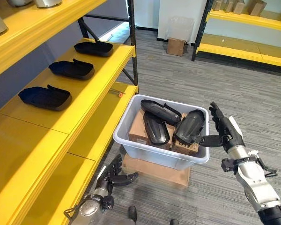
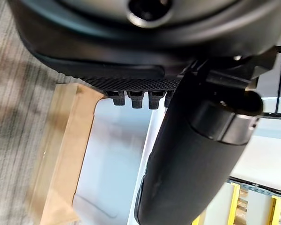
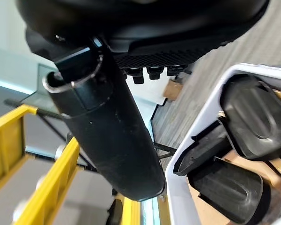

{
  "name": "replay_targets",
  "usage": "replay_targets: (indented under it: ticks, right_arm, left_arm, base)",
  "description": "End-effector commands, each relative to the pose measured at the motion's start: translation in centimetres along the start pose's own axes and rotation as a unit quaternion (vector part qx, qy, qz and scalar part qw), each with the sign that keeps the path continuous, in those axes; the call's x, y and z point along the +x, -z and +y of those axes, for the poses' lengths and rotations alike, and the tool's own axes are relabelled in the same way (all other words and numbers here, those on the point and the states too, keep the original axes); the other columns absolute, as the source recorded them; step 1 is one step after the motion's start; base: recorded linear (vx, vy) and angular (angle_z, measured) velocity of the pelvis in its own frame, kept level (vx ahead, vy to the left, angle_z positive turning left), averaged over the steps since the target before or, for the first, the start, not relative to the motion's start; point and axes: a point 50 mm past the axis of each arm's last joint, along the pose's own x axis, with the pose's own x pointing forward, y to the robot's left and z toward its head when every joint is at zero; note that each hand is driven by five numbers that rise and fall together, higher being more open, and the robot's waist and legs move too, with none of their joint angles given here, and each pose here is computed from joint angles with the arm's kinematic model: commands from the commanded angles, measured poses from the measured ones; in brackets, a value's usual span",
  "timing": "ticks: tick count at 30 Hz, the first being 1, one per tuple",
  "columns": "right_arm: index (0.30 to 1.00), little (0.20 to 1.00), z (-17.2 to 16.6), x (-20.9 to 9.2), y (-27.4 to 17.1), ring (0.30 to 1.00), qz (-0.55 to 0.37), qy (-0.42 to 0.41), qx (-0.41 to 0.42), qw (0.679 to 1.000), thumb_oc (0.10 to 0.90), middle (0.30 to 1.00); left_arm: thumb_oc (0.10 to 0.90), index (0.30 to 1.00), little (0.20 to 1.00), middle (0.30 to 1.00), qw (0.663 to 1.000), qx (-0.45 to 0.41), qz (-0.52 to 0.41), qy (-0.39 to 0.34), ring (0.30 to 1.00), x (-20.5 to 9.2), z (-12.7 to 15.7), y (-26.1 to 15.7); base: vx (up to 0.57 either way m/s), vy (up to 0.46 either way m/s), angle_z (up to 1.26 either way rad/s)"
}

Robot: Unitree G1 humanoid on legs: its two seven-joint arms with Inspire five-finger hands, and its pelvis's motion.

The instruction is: Move parts from the plastic box to the shelf.

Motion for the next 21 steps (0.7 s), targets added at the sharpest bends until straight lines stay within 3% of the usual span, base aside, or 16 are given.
replay_targets:
  ticks: [1,6,10,11,21]
  right_arm:
    - [1.000,1.000,-2.4,2.9,-7.0,1.000,-0.161,0.035,-0.048,0.985,0.900,1.000]
    - [1.000,1.000,-3.2,5.9,-9.7,1.000,-0.176,0.035,-0.107,0.978,0.900,1.000]
    - [1.000,1.000,-3.2,6.0,-9.8,1.000,-0.178,0.034,-0.107,0.978,0.900,1.000]
    - [1.000,1.000,-3.6,7.8,-11.9,1.000,-0.187,0.042,-0.145,0.971,0.900,1.000]
    - [1.000,1.000,-2.9,9.0,-13.7,1.000,-0.202,0.038,-0.153,0.967,0.900,1.000]
  left_arm:
    - [0.900,1.000,1.000,1.000,0.991,0.012,-0.134,0.025,1.000,1.0,0.2,-6.2]
    - [0.900,1.000,1.000,1.000,0.988,0.025,-0.149,0.032,1.000,1.2,0.4,-7.5]
    - [0.900,1.000,1.000,1.000,0.988,0.024,-0.150,0.031,1.000,1.3,0.4,-7.6]
    - [0.900,1.000,1.000,1.000,0.987,0.031,-0.156,0.031,1.000,1.5,0.4,-8.2]
    - [0.900,1.000,1.000,1.000,0.984,0.034,-0.170,0.031,1.000,1.9,0.1,-9.2]
  base:
    - [-0.04,-0.014,0.03]
    - [-0.09,-0.015,0.02]
    - [-0.04,0.005,0.05]
    - [-0.15,0.036,0.07]
    - [-0.05,0.021,-0.05]
